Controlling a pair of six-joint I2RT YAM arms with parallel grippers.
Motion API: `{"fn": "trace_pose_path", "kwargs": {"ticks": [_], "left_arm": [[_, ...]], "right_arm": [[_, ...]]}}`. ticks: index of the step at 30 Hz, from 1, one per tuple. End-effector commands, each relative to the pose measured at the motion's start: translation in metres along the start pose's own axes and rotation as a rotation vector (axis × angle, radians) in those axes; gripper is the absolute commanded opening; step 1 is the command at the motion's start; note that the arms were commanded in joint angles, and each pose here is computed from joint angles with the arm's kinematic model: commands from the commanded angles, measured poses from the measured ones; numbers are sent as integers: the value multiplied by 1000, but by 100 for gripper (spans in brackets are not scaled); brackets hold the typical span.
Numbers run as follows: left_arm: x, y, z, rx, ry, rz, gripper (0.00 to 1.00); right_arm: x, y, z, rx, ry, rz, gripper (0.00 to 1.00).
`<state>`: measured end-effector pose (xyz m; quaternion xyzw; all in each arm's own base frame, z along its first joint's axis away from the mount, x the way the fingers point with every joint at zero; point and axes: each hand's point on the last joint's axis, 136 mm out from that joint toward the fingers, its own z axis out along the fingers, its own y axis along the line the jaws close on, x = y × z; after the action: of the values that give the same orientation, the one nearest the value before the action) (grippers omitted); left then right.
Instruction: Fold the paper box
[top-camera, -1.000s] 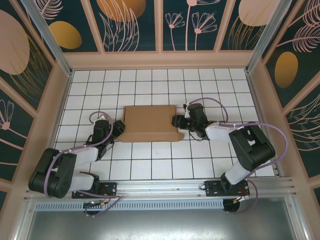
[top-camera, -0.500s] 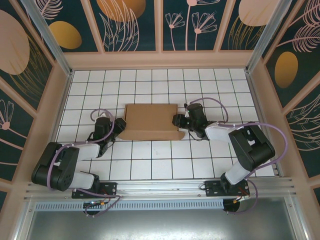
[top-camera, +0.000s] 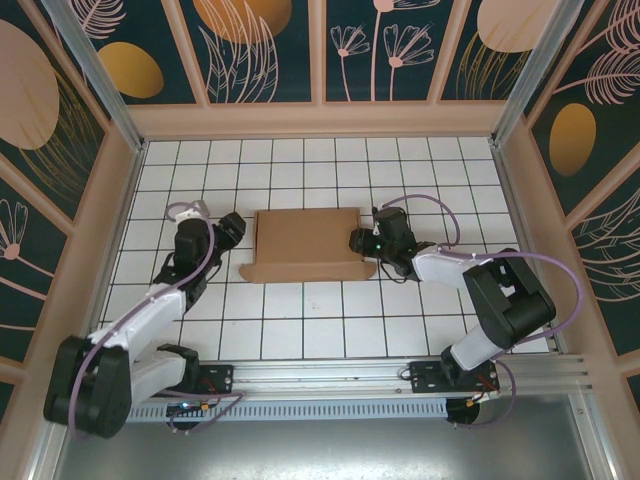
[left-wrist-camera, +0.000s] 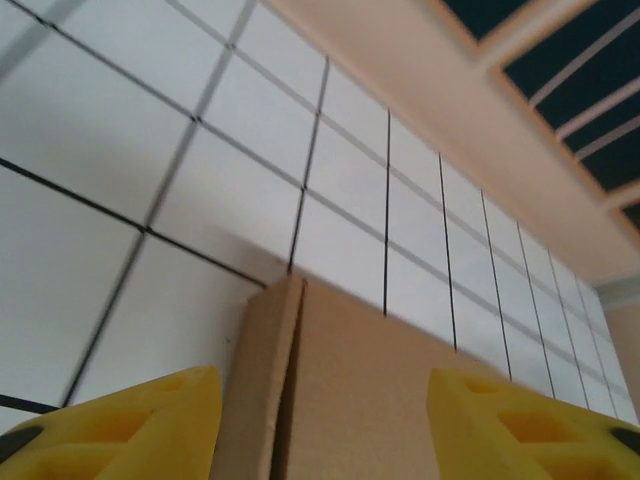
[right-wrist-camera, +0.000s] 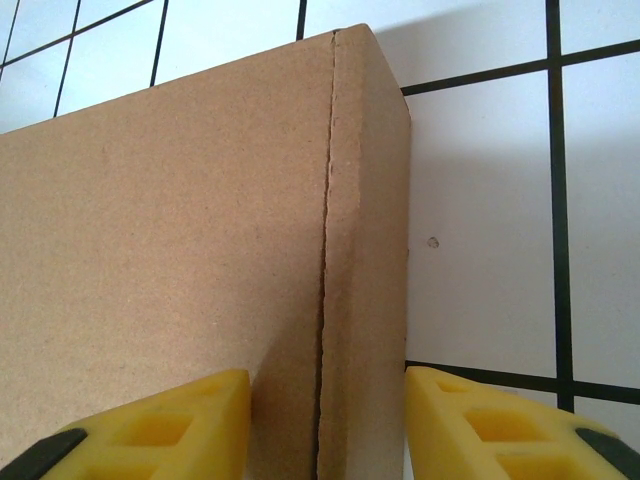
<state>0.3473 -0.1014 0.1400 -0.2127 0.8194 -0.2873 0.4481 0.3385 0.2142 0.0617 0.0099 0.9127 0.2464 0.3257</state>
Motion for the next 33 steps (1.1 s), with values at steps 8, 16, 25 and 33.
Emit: {"fn": "trace_pose_path", "kwargs": {"ticks": [8,16,25,33], "left_arm": [[43,19,16,-8,161,-24,57],[66,22,26,-22,228,-45,55],[104,50,35,-164,278,-72,33],[98,55,33,-182,239,-30,18]], "right_arm": [[20,-14,2,26,42,0,45],[25,-14,6,20,57,8,45],[32,-16,9,22,73,15,44],[37,-19,11,43,90,9,42]]}}
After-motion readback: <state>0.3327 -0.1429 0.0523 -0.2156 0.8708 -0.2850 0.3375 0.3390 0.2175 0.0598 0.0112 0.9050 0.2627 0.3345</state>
